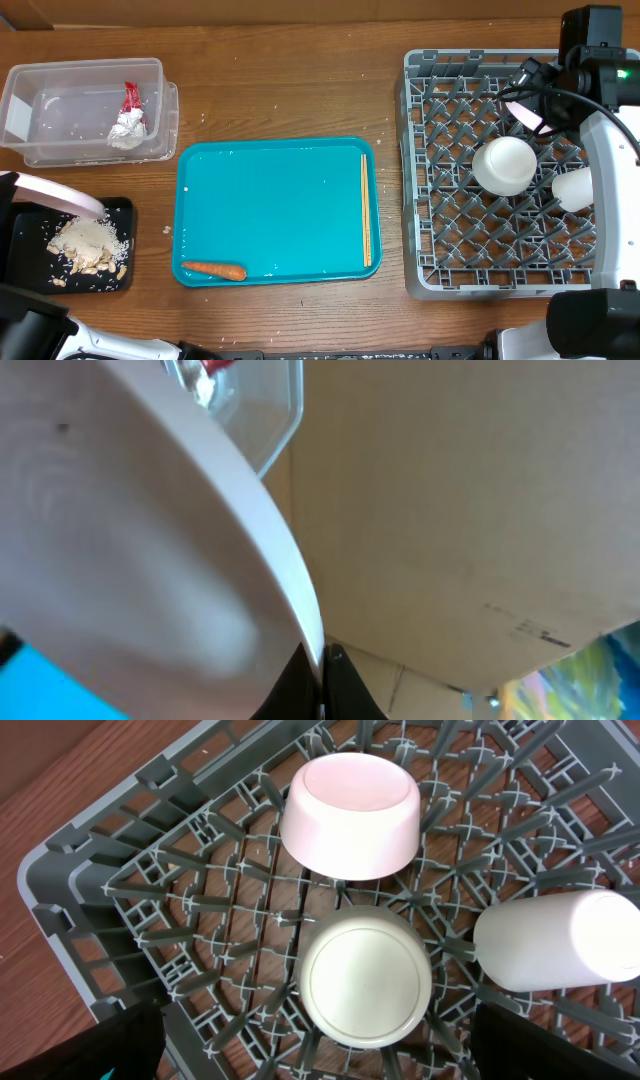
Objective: Sort waste into correct bins and load items into the dishwasher
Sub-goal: 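Tilt the plate over the black tray to dump the food scraps, then carry the white plate back and set it on the teal tray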
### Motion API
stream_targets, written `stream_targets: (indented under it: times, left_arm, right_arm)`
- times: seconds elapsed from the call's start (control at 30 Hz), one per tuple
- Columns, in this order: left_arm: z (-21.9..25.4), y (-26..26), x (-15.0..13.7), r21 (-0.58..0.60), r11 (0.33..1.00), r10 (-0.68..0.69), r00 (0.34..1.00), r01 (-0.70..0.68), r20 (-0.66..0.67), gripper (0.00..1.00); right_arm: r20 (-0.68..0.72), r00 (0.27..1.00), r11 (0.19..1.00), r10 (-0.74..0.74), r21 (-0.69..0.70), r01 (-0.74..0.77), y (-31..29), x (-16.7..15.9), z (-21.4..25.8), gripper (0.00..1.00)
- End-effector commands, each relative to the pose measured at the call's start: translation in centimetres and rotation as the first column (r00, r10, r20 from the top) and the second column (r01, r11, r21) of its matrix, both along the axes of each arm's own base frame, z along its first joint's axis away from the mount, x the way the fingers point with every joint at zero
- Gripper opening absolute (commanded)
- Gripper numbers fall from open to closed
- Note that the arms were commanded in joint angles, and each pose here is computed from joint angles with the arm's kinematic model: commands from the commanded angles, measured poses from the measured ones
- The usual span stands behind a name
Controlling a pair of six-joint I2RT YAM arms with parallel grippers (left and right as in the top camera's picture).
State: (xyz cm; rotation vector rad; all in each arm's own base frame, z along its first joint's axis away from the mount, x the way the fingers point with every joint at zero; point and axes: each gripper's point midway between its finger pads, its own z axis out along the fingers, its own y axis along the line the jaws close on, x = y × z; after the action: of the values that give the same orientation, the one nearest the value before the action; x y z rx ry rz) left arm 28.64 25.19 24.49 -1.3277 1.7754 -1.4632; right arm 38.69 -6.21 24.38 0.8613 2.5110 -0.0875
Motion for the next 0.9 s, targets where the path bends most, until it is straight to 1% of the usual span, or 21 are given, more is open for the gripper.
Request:
stream_targets:
  times: [0.0, 0.03, 0.1, 0.2, 0.23, 0.4, 0.5, 0.6, 0.63, 0.73, 0.87]
  left_arm:
    - [1.7, 0.4, 0.2, 0.099, 0.995, -0.013, 0.995, 0.003, 0.096, 0.04]
    - [1.5, 0.6, 0.2, 0.124, 0.992, -0.017, 0.996, 0.006, 0.091, 0.04]
    - [1.4, 0.2, 0.0, 0.084, 0.996, -0.012, 0.998, 0.007, 0.062, 0.04]
    - [1.1, 0.2, -0.1, 0.104, 0.994, -0.020, 0.998, 0.014, 0.055, 0.04]
    - [1.1, 0.0, -0.1, 0.086, 0.996, -0.020, 0.999, 0.017, 0.045, 0.04]
    - [2.8, -1.1, 0.3, 0.122, 0.992, -0.040, 0.996, 0.029, 0.086, 0.04]
    - [3.9, -1.9, 0.5, 0.120, 0.992, -0.043, 0.994, 0.030, 0.102, 0.04]
    - [4.6, -3.3, 0.6, 0.171, 0.983, -0.080, 0.993, 0.065, 0.086, 0.04]
    - [5.3, -4.6, 0.7, 0.216, 0.972, -0.113, 0.991, 0.094, 0.074, 0.04]
    - [6.0, -6.3, 0.7, 0.284, 0.949, -0.156, 0.986, 0.136, 0.049, 0.04]
    - [6.1, -9.3, 0.7, 0.391, 0.891, -0.231, 0.972, 0.232, -0.050, 0.04]
  right_arm:
    - [0.042, 0.999, 1.000, -0.005, -0.015, 0.006, -0.2, 0.0, 1.4, 1.00]
    - [0.042, 0.999, 1.000, -0.005, -0.015, 0.006, -0.2, 0.0, 1.4, 1.00]
    - [0.042, 0.999, 1.000, -0.005, -0.015, 0.006, -0.2, 0.0, 1.5, 1.00]
    - [0.042, 0.999, 1.000, -0.005, -0.015, 0.006, -0.2, 0.0, 1.4, 1.00]
    - [0.042, 0.999, 1.000, -0.005, -0.015, 0.006, -0.2, 0.0, 1.4, 1.00]
    - [0.042, 0.999, 1.000, -0.005, -0.015, 0.006, -0.2, 0.0, 1.4, 1.00]
    - [0.042, 0.999, 1.000, -0.005, -0.015, 0.006, -0.2, 0.0, 1.4, 1.00]
    - [0.042, 0.999, 1.000, -0.005, -0.015, 0.006, -0.2, 0.0, 1.4, 1.00]
    - [0.042, 0.999, 1.000, -0.005, -0.015, 0.006, -0.2, 0.0, 1.4, 1.00]
    - [0.042, 0.999, 1.000, -0.005, -0.015, 0.006, -0.2, 0.0, 1.4, 1.00]
    - [0.042, 0.999, 1.000, -0.005, -0.015, 0.006, -0.2, 0.0, 1.4, 1.00]
